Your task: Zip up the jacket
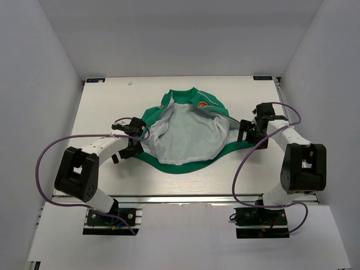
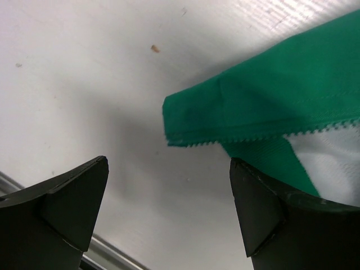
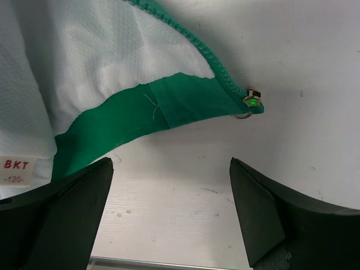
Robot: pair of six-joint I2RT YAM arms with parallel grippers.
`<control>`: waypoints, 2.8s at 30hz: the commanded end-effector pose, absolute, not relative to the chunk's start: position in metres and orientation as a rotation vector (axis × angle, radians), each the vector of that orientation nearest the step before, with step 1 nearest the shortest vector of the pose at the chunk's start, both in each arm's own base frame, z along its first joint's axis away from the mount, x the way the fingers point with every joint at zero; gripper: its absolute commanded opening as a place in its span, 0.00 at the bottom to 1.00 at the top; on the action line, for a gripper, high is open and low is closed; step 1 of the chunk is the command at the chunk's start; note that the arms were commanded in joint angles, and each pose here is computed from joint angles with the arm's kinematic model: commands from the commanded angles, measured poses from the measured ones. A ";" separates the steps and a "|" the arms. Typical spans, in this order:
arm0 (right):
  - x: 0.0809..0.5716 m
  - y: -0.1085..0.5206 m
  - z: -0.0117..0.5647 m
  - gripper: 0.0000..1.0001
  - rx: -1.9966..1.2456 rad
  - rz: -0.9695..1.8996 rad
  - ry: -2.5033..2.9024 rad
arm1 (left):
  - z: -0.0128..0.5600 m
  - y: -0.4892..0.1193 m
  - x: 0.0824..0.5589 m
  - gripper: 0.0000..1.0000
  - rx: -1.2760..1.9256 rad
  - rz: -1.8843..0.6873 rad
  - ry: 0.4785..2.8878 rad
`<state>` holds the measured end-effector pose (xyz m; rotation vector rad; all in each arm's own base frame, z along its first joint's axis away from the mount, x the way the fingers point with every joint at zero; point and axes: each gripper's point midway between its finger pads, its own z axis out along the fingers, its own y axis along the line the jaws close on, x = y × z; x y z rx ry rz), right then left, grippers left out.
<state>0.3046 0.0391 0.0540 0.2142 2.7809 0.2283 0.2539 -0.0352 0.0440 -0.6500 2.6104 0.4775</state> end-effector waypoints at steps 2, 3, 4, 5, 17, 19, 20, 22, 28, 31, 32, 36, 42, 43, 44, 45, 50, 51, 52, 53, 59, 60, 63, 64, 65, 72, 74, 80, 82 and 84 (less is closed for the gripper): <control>0.316 0.032 0.053 0.89 0.221 0.194 2.770 | 0.043 -0.038 0.280 0.98 -0.651 0.450 2.556; 0.315 0.027 0.050 0.89 0.234 0.163 2.781 | 0.041 -0.038 0.282 0.98 -0.646 0.473 2.566; 0.314 0.025 0.049 0.89 0.243 0.154 2.785 | 0.040 -0.038 0.283 0.98 -0.645 0.473 2.566; 0.314 0.025 0.049 0.89 0.244 0.151 2.787 | 0.040 -0.039 0.287 0.98 -0.644 0.465 2.561; 0.326 0.018 0.036 0.89 0.275 0.264 2.769 | 0.039 -0.047 0.309 0.44 -0.586 0.403 2.529; 0.334 0.021 0.037 0.89 0.264 0.299 2.733 | 0.041 -0.046 0.311 0.27 -0.585 0.406 2.524; 0.334 0.023 0.037 0.89 0.261 0.318 2.720 | 0.042 -0.045 0.311 0.21 -0.587 0.415 2.522; 0.338 0.029 0.037 0.89 0.257 0.367 2.695 | 0.043 -0.045 0.311 0.01 -0.581 0.413 2.515; 0.338 0.029 0.022 0.80 0.282 0.368 2.712 | 0.057 -0.050 0.309 0.00 -0.557 0.322 2.493; 0.336 0.032 0.020 0.59 0.272 0.386 2.719 | 0.085 -0.067 0.314 0.00 -0.511 0.146 2.455; 0.336 0.032 0.022 0.34 0.273 0.388 2.711 | 0.095 -0.072 0.317 0.00 -0.499 0.091 2.435; 0.337 0.027 0.033 0.11 0.290 0.349 2.671 | 0.149 -0.107 0.318 0.00 -0.392 -0.236 2.329; 0.337 0.031 0.053 0.00 0.289 0.379 2.609 | 0.196 -0.174 0.299 0.00 -0.166 -0.696 2.240; 0.336 0.033 0.055 0.00 0.285 0.388 2.605 | 0.202 -0.183 0.296 0.00 -0.137 -0.734 2.235; 0.335 0.035 0.057 0.00 0.280 0.402 2.602 | 0.207 -0.205 0.287 0.00 -0.062 -0.805 2.234; 0.334 0.035 0.057 0.00 0.282 0.408 2.604 | 0.207 -0.220 0.284 0.00 -0.018 -0.838 2.237; 0.328 0.034 0.057 0.00 0.299 0.397 2.622 | 0.213 -0.302 0.250 0.00 0.257 -0.961 2.286; 0.328 0.034 0.057 0.00 0.301 0.399 2.623 | 0.208 -0.313 0.242 0.00 0.309 -1.001 2.311; 0.327 0.035 0.059 0.00 0.296 0.403 2.619 | 0.191 -0.322 0.233 0.00 0.363 -1.001 2.366; 0.327 0.035 0.059 0.00 0.296 0.406 2.619 | 0.183 -0.327 0.228 0.00 0.386 -1.007 2.397; 0.325 0.045 0.072 0.00 0.259 0.480 2.599 | 0.115 -0.353 0.190 0.07 0.583 -1.028 2.634; 0.324 0.045 0.075 0.00 0.259 0.486 2.597 | 0.113 -0.354 0.189 0.38 0.616 -1.029 2.637; 0.320 0.047 0.091 0.00 0.244 0.493 2.573 | 0.111 -0.355 0.193 0.77 0.660 -0.996 2.646; 0.320 0.048 0.101 0.00 0.233 0.498 2.547 | 0.113 -0.353 0.196 0.80 0.667 -0.969 2.646; 0.318 0.049 0.105 0.00 0.240 0.502 2.539 | 0.121 -0.352 0.200 0.85 0.665 -0.954 2.625; 0.287 0.083 0.130 0.00 0.047 0.330 2.555 | 0.177 -0.323 0.243 0.98 0.468 -0.938 2.497; 0.264 0.113 0.126 0.00 -0.125 0.263 2.586 | 0.169 -0.294 0.264 0.98 0.315 -0.890 2.520; 0.206 0.175 0.087 0.00 -0.460 0.125 2.656 | 0.135 -0.219 0.290 0.98 -0.032 -0.777 2.579; 0.185 0.197 0.072 0.00 -0.589 0.092 2.665 | 0.128 -0.204 0.293 0.98 -0.116 -0.742 2.584; 0.175 0.215 0.065 0.00 -0.622 0.134 2.669 | 0.121 -0.197 0.289 0.98 -0.151 -0.734 2.597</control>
